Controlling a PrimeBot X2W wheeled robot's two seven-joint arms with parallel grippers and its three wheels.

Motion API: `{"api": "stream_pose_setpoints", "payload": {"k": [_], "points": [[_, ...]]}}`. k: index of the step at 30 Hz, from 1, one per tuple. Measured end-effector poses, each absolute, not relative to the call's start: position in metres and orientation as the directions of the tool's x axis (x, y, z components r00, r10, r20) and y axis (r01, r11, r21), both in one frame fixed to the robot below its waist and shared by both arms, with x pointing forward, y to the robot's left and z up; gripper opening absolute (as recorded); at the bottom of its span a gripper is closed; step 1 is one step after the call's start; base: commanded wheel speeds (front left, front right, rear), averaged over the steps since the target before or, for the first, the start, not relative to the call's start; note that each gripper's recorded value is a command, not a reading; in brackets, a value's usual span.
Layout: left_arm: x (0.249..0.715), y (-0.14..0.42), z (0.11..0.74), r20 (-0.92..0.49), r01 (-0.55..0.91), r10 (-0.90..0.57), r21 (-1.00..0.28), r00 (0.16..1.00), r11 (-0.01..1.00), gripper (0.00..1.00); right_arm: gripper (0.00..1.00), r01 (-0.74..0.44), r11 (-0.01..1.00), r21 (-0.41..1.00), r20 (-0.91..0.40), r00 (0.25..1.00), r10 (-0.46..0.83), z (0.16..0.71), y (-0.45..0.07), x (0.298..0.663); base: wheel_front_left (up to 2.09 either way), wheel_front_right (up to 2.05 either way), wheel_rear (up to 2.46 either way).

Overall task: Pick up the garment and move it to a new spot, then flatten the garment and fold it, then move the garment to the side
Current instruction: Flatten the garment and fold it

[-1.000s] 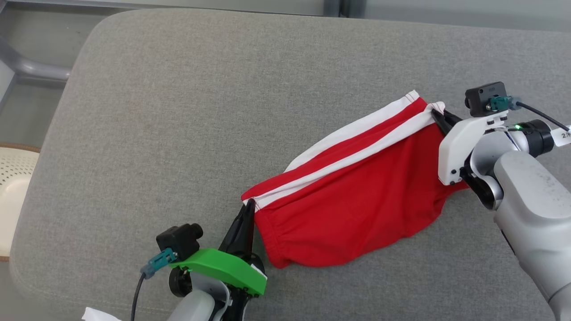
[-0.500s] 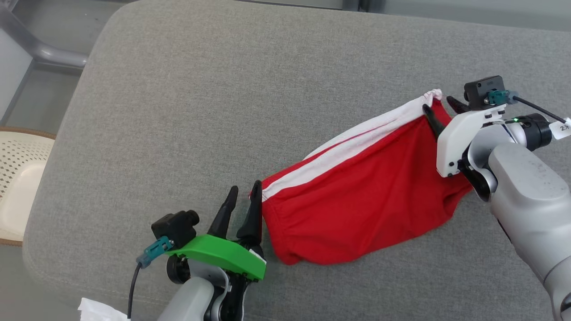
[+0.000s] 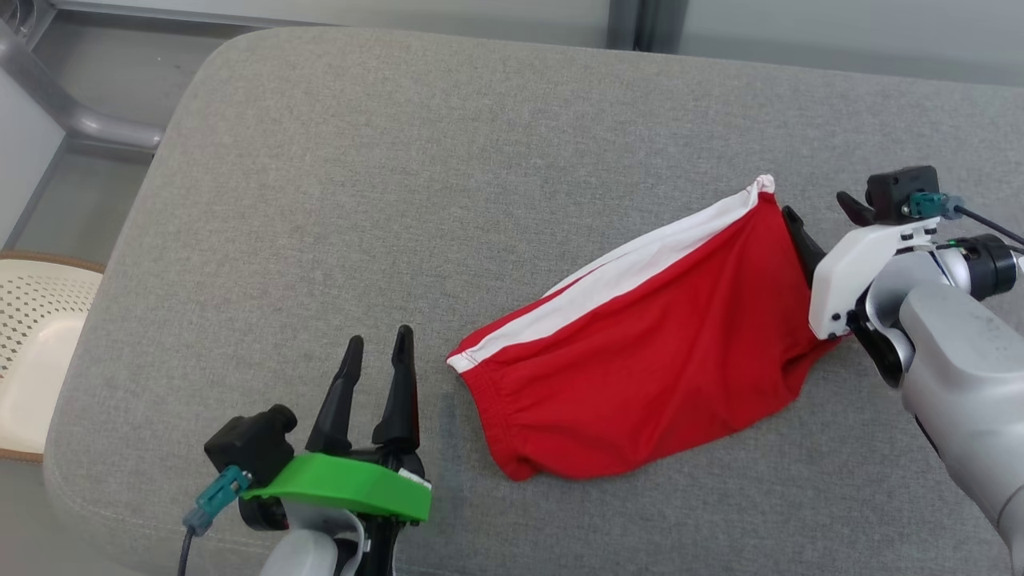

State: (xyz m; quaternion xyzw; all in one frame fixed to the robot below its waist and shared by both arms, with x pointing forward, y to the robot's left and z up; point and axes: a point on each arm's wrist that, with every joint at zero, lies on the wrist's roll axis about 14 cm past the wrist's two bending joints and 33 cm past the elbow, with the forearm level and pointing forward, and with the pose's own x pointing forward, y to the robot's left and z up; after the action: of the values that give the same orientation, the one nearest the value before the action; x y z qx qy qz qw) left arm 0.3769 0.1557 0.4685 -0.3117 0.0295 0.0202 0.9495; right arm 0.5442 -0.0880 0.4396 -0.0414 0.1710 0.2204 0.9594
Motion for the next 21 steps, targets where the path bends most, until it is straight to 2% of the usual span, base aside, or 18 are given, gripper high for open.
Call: {"api": "stream_pose_setpoints", "payload": {"k": [7, 17, 18, 20, 21], "points": [[0.361, 0.183, 0.481, -0.026, -0.100, 0.103, -0.554, 0.994, 0.827, 1.00, 1.00, -0.424, 0.905, 0.009, -0.452, 0.806, 0.382, 0.419, -0.103, 0.517, 0.00, 0.00, 0.00], [0.349, 0.209, 0.483, -0.020, -0.164, 0.182, -0.536, 0.983, 0.828, 1.00, 1.00, -0.418, 0.907, 0.058, -0.566, 0.734, 0.374, 0.387, -0.100, 0.498, 0.00, 0.00, 0.00], [0.348, 0.209, 0.482, -0.022, -0.167, 0.183, -0.536, 0.983, 0.828, 1.00, 0.60, -0.419, 0.906, 0.060, -0.567, 0.733, 0.376, 0.387, -0.099, 0.497, 0.00, 0.00, 0.00], [0.348, 0.210, 0.481, -0.024, -0.170, 0.186, -0.535, 0.982, 0.827, 1.00, 0.25, -0.419, 0.906, 0.066, -0.570, 0.729, 0.379, 0.385, -0.099, 0.496, 0.00, 0.00, 0.00], [0.349, 0.210, 0.481, -0.024, -0.170, 0.186, -0.535, 0.982, 0.827, 1.00, 0.16, -0.419, 0.905, 0.070, -0.572, 0.727, 0.381, 0.385, -0.098, 0.495, 0.00, 0.00, 0.00]]}}
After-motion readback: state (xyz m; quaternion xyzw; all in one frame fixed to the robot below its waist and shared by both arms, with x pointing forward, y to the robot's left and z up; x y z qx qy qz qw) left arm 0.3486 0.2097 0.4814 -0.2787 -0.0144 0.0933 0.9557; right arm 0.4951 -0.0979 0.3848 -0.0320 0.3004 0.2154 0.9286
